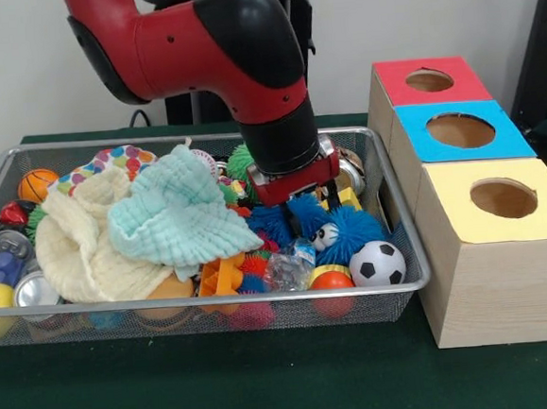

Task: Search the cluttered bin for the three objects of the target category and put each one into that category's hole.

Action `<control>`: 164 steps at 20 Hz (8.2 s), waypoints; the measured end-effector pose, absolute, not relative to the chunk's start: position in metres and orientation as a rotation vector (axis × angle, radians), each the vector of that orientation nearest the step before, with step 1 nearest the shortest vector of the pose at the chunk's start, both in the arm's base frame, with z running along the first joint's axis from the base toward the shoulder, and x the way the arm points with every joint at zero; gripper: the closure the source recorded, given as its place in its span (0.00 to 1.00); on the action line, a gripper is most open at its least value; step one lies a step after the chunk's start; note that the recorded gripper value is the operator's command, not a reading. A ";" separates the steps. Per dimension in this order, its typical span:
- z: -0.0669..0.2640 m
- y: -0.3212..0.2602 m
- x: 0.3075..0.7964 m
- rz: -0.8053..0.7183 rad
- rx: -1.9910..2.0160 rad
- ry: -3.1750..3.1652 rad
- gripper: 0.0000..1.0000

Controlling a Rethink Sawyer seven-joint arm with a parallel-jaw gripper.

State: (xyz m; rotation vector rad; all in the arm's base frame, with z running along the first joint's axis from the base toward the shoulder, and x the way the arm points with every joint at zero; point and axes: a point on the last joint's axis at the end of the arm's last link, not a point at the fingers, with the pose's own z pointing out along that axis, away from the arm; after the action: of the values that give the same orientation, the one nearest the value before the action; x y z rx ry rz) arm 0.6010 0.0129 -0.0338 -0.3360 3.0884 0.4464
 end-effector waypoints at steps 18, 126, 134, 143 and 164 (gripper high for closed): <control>-0.035 0.052 0.633 0.445 -0.281 3.268 0.00; -0.060 0.031 0.479 0.126 -0.108 3.097 0.00; -0.060 0.028 0.478 0.142 -0.128 3.087 1.00; -0.063 0.017 0.479 0.144 -0.102 3.086 1.00; -0.059 0.018 0.481 0.144 -0.109 3.090 1.00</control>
State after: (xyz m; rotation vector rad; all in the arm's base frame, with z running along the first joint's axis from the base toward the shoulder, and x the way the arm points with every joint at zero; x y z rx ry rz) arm 0.4811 0.0177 -0.0587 -0.1090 3.0898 0.1439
